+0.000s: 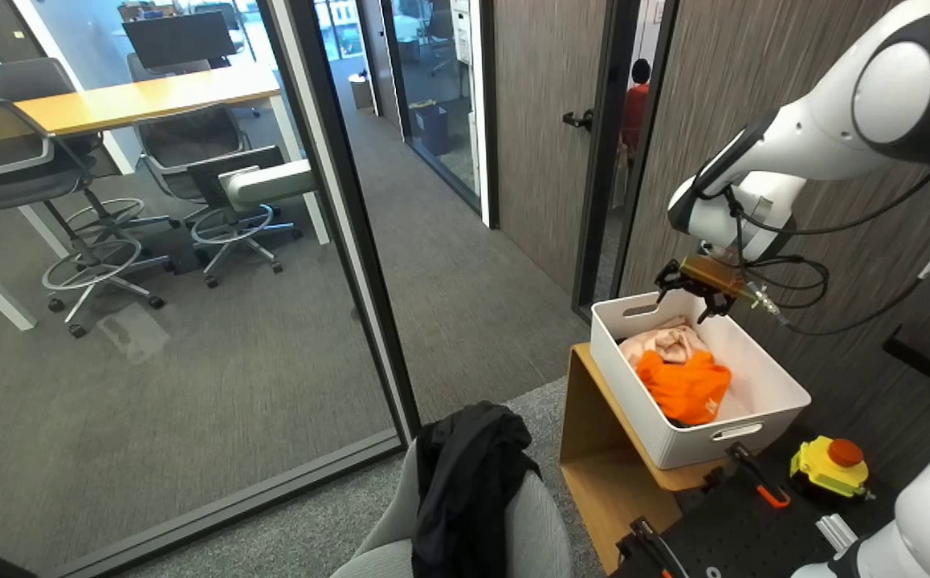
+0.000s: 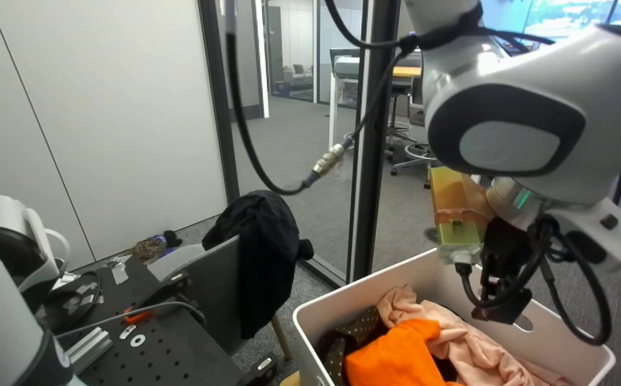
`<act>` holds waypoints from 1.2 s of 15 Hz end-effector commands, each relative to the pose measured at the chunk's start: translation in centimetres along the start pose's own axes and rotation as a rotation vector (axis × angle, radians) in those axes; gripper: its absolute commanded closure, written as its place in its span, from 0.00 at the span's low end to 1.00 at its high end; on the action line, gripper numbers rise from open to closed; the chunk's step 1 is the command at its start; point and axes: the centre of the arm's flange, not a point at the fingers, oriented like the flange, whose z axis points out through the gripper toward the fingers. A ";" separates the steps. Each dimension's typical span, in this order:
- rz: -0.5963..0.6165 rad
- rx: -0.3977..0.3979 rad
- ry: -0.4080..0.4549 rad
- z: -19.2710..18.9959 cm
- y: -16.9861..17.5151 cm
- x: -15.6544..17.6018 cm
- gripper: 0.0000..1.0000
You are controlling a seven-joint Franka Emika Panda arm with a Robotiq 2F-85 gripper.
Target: Put the peach shirt on the backrest of the chair
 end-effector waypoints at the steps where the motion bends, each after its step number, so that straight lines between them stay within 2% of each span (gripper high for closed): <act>1: 0.169 -0.017 0.002 5.1 -0.3 5.2 0.00; 5: 0.280 -0.030 -0.022 9.5 1.4 8.0 0.00; 8: 0.347 -0.030 -0.008 12.0 2.0 9.8 0.00; 13: 0.417 -0.022 -0.007 14.8 2.3 11.9 0.00; 18: 0.446 -0.027 -0.001 15.9 2.5 12.2 0.00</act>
